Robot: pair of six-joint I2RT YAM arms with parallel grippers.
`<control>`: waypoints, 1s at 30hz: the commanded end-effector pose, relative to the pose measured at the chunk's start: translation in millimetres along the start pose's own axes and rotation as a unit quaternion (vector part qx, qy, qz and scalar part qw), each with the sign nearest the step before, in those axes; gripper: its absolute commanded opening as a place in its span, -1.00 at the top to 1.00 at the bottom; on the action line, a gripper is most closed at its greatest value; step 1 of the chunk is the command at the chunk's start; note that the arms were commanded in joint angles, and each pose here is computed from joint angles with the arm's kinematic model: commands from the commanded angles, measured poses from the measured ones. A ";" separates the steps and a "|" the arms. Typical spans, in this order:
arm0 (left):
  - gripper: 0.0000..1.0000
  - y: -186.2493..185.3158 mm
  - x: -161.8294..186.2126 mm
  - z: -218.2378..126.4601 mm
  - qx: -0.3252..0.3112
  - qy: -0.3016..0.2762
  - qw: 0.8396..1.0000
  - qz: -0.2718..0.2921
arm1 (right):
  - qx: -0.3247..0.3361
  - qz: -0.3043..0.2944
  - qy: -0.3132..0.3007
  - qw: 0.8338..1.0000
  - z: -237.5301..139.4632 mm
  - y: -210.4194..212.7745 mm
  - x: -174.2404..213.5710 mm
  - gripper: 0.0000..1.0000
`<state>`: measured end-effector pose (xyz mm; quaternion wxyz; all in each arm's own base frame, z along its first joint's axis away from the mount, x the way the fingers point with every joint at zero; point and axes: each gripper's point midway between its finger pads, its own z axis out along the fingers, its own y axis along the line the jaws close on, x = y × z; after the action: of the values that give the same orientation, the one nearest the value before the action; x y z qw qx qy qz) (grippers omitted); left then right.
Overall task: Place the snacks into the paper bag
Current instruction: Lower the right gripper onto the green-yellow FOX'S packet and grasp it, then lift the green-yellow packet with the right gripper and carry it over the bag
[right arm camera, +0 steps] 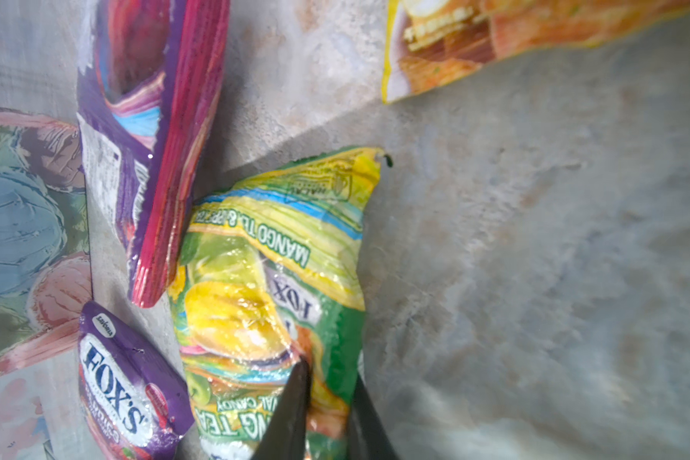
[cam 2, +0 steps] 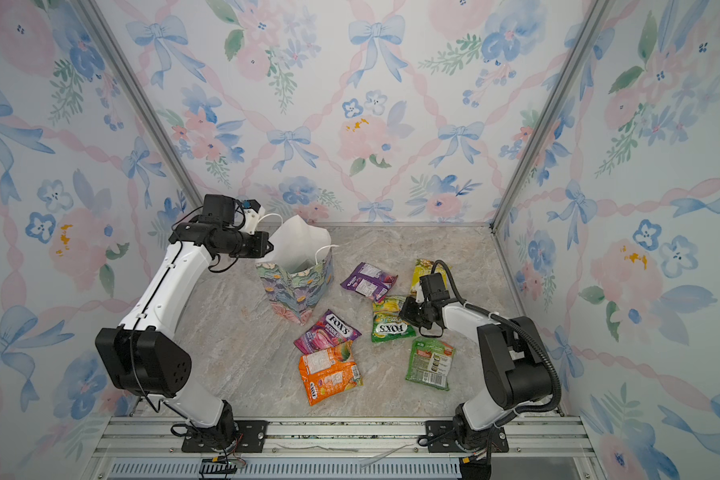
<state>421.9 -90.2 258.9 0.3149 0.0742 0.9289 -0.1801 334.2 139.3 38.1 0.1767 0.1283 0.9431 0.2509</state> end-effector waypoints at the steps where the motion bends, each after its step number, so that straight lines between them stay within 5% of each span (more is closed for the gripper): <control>1: 1.00 -1.8 7.0 -4.9 0.001 0.005 1.000 0.006 | 0.002 -0.001 -0.002 1.000 -6.3 0.8 2.6 0.87; 3: 1.00 -1.9 7.4 -4.8 0.001 0.006 1.000 0.006 | -0.001 -0.005 -0.007 1.000 -12.5 4.4 1.2 1.00; 30: 1.00 0.2 10.5 -0.3 0.001 0.012 1.000 0.004 | -0.038 -0.083 -0.125 0.988 -129.2 92.4 -21.7 1.00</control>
<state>421.0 -89.9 258.4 0.3153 0.0740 0.9288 -0.1801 315.2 154.2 168.1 0.2891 0.0771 0.9201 0.2528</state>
